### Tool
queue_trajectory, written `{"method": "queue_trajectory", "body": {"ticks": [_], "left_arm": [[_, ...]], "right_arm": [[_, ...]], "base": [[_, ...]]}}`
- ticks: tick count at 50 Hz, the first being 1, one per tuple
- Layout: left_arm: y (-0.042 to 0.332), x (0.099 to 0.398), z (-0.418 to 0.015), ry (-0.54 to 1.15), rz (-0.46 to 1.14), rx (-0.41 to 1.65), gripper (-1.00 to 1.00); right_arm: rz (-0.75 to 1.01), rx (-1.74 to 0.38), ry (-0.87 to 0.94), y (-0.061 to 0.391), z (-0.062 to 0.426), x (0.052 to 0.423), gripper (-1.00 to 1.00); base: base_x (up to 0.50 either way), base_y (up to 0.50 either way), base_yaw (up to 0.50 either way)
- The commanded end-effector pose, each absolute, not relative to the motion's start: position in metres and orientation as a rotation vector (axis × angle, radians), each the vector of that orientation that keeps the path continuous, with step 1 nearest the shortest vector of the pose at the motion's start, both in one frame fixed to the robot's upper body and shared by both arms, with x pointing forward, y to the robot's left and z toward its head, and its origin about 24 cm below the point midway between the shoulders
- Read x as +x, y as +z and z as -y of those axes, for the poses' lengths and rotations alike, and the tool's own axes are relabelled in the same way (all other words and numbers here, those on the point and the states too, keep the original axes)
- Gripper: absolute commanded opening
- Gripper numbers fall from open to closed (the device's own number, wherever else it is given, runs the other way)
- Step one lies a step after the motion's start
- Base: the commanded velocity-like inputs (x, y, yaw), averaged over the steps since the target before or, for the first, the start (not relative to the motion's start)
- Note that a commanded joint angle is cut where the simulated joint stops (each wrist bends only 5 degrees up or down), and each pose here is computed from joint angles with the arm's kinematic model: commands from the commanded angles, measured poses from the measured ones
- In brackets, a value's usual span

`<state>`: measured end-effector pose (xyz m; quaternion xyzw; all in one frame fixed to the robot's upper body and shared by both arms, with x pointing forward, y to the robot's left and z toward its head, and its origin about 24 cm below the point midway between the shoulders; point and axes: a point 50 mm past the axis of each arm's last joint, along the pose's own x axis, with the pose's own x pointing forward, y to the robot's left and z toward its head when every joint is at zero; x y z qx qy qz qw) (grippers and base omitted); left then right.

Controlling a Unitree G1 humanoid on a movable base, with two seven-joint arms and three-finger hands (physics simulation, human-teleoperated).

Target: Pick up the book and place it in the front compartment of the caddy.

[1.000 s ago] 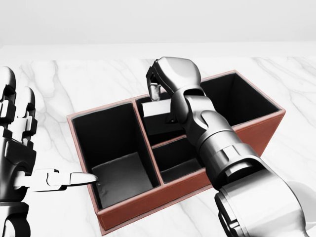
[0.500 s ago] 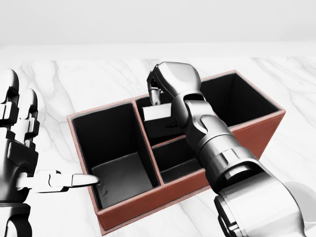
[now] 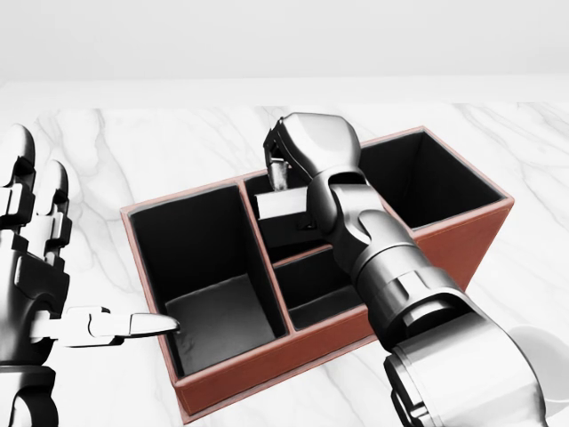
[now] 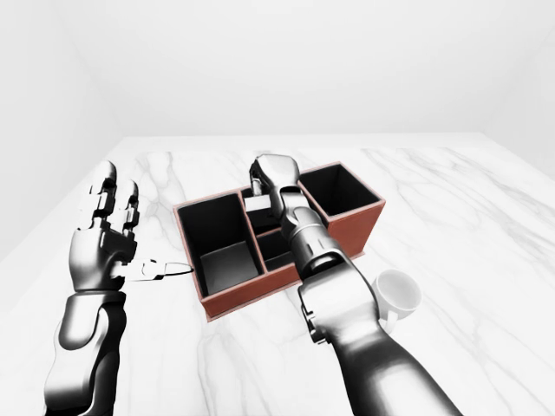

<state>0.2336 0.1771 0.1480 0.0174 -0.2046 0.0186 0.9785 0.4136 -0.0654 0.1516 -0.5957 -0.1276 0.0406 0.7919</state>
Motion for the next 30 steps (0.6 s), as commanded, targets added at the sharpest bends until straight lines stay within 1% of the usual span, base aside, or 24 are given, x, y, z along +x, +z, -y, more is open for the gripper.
{"method": "queue_trajectory", "body": {"ticks": [1,30], "left_arm": [[0.1475,0.234,-0.1771,0.037,0.409,0.035,1.0],[0.1489,0.2325,-0.1765,0.035,0.416,0.037,1.0]], "right_arm": [[0.326,-1.282,0.039,0.1621,0.0653,0.4148,-1.0],[0.378,-1.32,-0.02,0.1639,0.0697,0.4144,-1.0]], "base": [[0.0,0.0,0.0],[0.0,0.0,0.0]]}}
